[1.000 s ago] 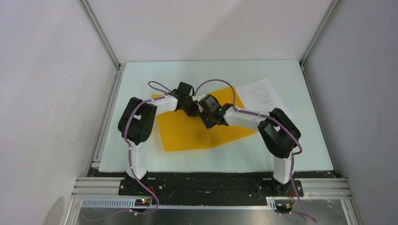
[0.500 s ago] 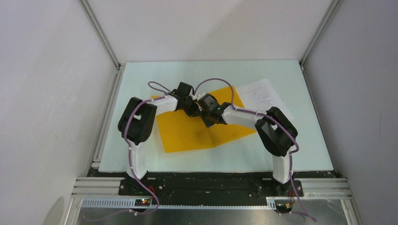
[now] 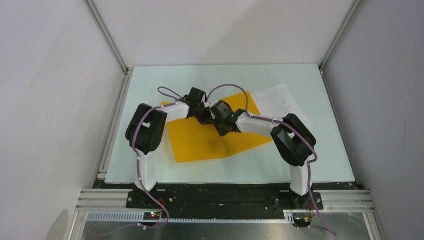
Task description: Put the files into the folder
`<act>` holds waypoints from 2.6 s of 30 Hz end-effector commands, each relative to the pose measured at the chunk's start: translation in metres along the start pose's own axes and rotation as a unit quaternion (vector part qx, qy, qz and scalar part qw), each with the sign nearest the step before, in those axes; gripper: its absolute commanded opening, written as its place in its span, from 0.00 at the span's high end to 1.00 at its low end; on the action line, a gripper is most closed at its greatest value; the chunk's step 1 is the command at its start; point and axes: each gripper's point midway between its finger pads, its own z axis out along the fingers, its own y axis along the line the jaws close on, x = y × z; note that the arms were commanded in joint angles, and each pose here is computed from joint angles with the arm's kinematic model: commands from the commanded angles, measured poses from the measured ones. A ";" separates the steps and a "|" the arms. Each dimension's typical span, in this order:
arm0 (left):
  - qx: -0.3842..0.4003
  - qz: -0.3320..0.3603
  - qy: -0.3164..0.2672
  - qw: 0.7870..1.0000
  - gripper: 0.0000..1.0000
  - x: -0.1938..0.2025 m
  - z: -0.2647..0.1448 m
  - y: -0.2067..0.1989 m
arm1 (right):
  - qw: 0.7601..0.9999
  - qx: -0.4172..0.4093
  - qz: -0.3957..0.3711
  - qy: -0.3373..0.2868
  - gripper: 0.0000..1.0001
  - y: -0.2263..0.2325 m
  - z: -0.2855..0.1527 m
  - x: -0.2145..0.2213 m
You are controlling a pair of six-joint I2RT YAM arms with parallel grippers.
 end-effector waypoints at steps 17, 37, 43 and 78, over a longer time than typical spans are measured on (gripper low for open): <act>-0.068 -0.008 0.019 0.998 0.96 0.017 0.016 0.042 | 0.999 -0.025 -0.018 0.038 0.80 0.015 0.002 0.023; -0.071 -0.001 0.020 0.997 0.97 0.018 0.016 0.045 | 0.995 -0.035 -0.046 0.086 0.84 0.005 0.009 0.066; -0.076 0.010 0.021 0.997 0.99 0.018 0.018 0.049 | 0.992 -0.048 -0.062 0.103 0.84 0.005 0.010 0.084; -0.118 0.041 0.019 0.992 1.00 0.017 0.018 0.069 | 0.995 -0.031 -0.042 0.090 0.67 -0.003 -0.016 0.070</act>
